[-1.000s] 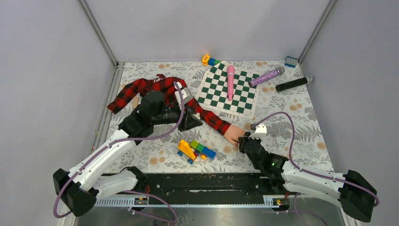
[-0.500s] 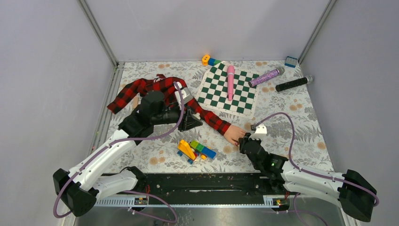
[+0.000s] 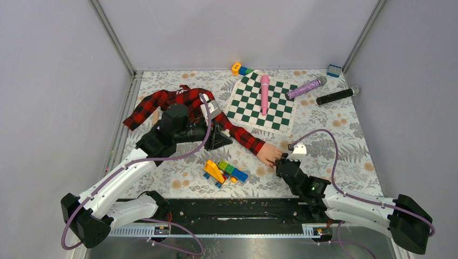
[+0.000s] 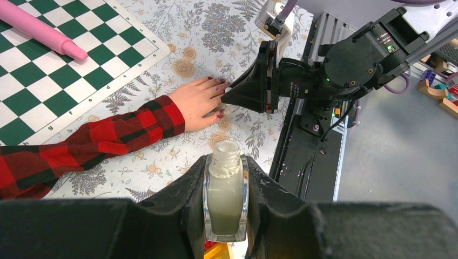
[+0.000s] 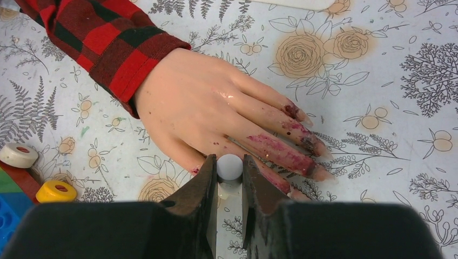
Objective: Paint the nails
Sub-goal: Paint the nail polish on the nail.
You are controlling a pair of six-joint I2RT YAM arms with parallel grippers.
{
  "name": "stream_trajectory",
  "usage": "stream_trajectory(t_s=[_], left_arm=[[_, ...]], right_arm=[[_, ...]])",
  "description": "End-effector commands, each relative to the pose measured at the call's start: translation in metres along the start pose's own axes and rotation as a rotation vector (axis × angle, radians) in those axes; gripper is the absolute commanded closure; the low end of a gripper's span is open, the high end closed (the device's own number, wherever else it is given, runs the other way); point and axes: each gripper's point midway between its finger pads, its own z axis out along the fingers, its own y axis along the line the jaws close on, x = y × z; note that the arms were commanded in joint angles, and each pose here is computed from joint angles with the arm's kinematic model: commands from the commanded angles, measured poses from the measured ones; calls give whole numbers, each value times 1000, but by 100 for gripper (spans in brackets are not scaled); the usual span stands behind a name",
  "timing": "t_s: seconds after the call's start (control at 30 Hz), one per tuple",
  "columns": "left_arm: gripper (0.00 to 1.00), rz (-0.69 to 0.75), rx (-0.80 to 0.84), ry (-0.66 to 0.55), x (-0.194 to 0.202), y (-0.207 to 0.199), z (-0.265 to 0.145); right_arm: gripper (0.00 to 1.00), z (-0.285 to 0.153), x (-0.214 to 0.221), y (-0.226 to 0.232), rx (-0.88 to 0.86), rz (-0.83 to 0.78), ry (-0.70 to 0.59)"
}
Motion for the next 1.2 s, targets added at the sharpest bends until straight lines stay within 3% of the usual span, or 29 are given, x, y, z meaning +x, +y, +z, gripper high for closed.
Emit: stream_trajectory(t_s=[0.0, 1.17], left_arm=[[100, 59, 34, -78, -27, -11, -5], [100, 56, 33, -76, -27, -11, -4]], right_arm=[[100, -1, -7, -3, 33, 23, -35], [100, -3, -12, -13, 90, 38, -74]])
